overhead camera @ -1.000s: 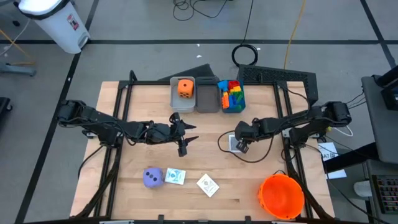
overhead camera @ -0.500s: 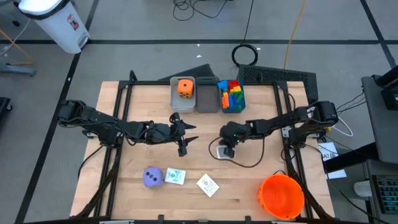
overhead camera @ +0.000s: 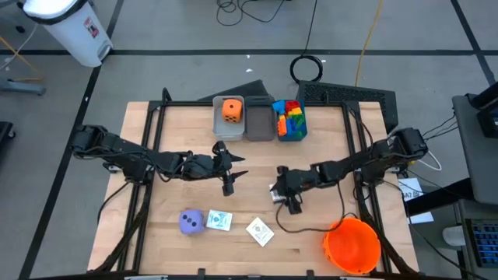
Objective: Pick & Place Toys
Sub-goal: Put the green playing cards into the black bin, then put the blue playing cards into the black bin
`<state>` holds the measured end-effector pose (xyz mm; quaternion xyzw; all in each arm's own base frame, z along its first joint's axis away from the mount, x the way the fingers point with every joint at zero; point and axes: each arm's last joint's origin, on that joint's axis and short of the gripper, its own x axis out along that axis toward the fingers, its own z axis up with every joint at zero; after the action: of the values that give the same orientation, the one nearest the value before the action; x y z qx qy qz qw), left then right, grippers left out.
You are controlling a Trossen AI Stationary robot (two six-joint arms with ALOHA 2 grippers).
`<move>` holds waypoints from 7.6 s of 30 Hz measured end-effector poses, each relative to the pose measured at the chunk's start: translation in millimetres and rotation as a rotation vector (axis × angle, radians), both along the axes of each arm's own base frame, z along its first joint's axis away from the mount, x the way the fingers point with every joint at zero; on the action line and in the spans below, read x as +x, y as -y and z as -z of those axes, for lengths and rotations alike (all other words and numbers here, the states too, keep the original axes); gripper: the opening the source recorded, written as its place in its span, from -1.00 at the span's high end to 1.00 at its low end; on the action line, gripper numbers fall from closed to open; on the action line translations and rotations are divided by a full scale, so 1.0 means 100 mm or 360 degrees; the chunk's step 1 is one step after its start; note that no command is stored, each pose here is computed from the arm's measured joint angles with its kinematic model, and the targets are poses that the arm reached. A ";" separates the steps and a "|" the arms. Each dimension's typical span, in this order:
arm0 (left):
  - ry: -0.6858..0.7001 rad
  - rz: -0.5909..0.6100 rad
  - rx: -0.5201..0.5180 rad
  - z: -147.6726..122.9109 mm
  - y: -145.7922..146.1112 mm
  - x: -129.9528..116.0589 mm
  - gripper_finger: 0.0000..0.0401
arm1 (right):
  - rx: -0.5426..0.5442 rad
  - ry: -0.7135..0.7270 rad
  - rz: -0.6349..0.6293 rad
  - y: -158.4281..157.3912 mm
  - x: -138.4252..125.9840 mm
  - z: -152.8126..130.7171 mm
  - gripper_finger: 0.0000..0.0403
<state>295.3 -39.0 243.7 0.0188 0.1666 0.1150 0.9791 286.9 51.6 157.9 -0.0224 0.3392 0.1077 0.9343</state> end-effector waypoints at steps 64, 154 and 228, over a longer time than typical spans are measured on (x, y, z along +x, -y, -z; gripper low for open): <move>0.0312 -0.0068 -0.0569 0.47 -0.23 0.59 -0.07 | -0.1259 0.0575 0.0489 0.01 -0.20 -0.33 -0.52; -0.0416 0.0816 -0.0400 0.48 0.39 0.43 -0.53 | -0.0850 0.0685 0.0727 0.00 -0.35 -0.54 -0.88; -0.1281 0.0119 0.0048 1.01 0.36 0.27 0.22 | -0.0592 0.0693 0.0680 -0.02 -0.35 -0.51 -0.88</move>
<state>322.2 -74.9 142.4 0.0828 0.5340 0.0651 0.8389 252.1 53.6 209.1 -0.1431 0.1431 -0.1611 0.9660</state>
